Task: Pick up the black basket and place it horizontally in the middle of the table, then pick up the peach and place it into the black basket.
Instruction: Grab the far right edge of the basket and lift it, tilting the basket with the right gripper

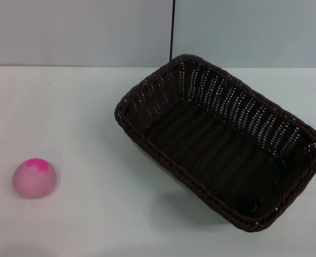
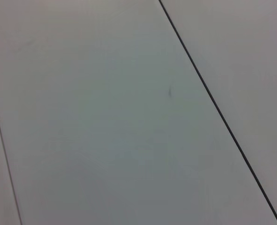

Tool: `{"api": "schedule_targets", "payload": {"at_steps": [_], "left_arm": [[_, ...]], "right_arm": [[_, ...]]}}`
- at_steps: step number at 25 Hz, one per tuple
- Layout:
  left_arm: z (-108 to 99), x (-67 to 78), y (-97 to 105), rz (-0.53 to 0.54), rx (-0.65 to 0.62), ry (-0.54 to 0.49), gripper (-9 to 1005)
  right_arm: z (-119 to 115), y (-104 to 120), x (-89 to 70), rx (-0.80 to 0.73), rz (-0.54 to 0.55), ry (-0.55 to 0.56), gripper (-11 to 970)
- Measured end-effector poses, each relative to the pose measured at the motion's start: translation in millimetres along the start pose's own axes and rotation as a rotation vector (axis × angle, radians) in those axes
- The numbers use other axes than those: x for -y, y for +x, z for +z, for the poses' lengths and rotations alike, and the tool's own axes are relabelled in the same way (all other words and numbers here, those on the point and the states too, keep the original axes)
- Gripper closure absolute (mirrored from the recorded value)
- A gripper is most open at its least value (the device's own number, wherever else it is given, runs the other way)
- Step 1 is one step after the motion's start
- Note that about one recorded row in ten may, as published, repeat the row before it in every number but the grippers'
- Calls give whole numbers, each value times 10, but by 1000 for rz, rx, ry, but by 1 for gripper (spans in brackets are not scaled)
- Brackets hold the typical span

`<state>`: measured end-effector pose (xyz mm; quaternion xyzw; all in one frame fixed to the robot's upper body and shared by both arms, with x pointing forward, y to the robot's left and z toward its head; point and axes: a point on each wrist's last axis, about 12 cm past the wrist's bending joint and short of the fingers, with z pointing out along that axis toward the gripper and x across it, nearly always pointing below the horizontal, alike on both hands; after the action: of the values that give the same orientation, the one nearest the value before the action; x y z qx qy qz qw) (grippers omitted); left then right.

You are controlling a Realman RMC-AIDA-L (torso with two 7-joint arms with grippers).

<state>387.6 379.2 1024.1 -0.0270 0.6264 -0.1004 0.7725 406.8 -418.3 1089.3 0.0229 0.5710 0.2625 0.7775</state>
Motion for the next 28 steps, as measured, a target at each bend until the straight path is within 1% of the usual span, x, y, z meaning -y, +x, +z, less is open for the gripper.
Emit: {"api": "schedule_targets", "payload": {"at_steps": [1, 8, 10, 11, 12, 13, 14, 15, 16, 17, 18, 19, 20, 21, 22, 23, 24, 25, 26, 27, 28], "left_arm": [[-12, -22, -7, -6, -11, 3, 137], [-13, -24, -11, -18, -13, 7, 136], [-13, -25, -9, -18, -15, 6, 137], [-13, -25, -9, -18, -15, 6, 137], [-13, -25, -9, -18, -15, 6, 137], [-5, -25, -7, -19, -15, 6, 137], [-5, -25, -7, -19, -15, 6, 137], [10, -21, -6, -19, -15, 11, 137], [10, -21, -6, -19, -15, 11, 137], [10, -21, -6, -19, -15, 11, 137], [33, -19, 1, -20, -20, 16, 137], [42, -19, 3, -20, -21, 16, 137], [62, -15, 10, -21, -24, 17, 137], [62, -15, 10, -21, -24, 17, 136], [62, -15, 10, -21, -24, 17, 136], [73, -8, 16, -22, -25, 20, 136], [73, -8, 16, -22, -25, 20, 136], [74, -6, 18, -23, -26, 20, 136], [74, -6, 18, -23, -26, 20, 136], [73, -5, 19, -23, -26, 20, 136], [70, 1, 22, -26, -26, 19, 136]], "right_arm": [[0, 0, 0, 0, 0, 0, 171], [65, -11, 14, -50, -11, -27, 172], [129, -79, 41, -101, -12, -58, 173], [129, -79, 41, -101, -12, -58, 173], [206, -175, 69, -157, -5, -87, 173], [206, -175, 69, -157, -5, -87, 173], [274, -251, 80, -203, 7, -110, 173], [400, -390, 82, -292, 27, -146, 173], [400, -390, 82, -292, 27, -146, 173], [583, -570, 52, -426, 29, -177, 174], [583, -570, 52, -426, 29, -177, 174], [696, -671, 26, -497, 23, -186, 174], [913, -833, -41, -645, 24, -180, 174], [913, -833, -41, -645, 24, -180, 174], [1010, -906, -82, -709, 15, -175, 174], [1220, -1025, -168, -838, 11, -162, 175], [1220, -1025, -168, -838, 11, -162, 175], [1437, -1089, -253, -986, 20, -149, 175], [1437, -1089, -253, -986, 20, -149, 175], [1664, -1091, -333, -1126, 24, -148, 175], [1783, -1063, -378, -1197, 23, -147, 175]]}}
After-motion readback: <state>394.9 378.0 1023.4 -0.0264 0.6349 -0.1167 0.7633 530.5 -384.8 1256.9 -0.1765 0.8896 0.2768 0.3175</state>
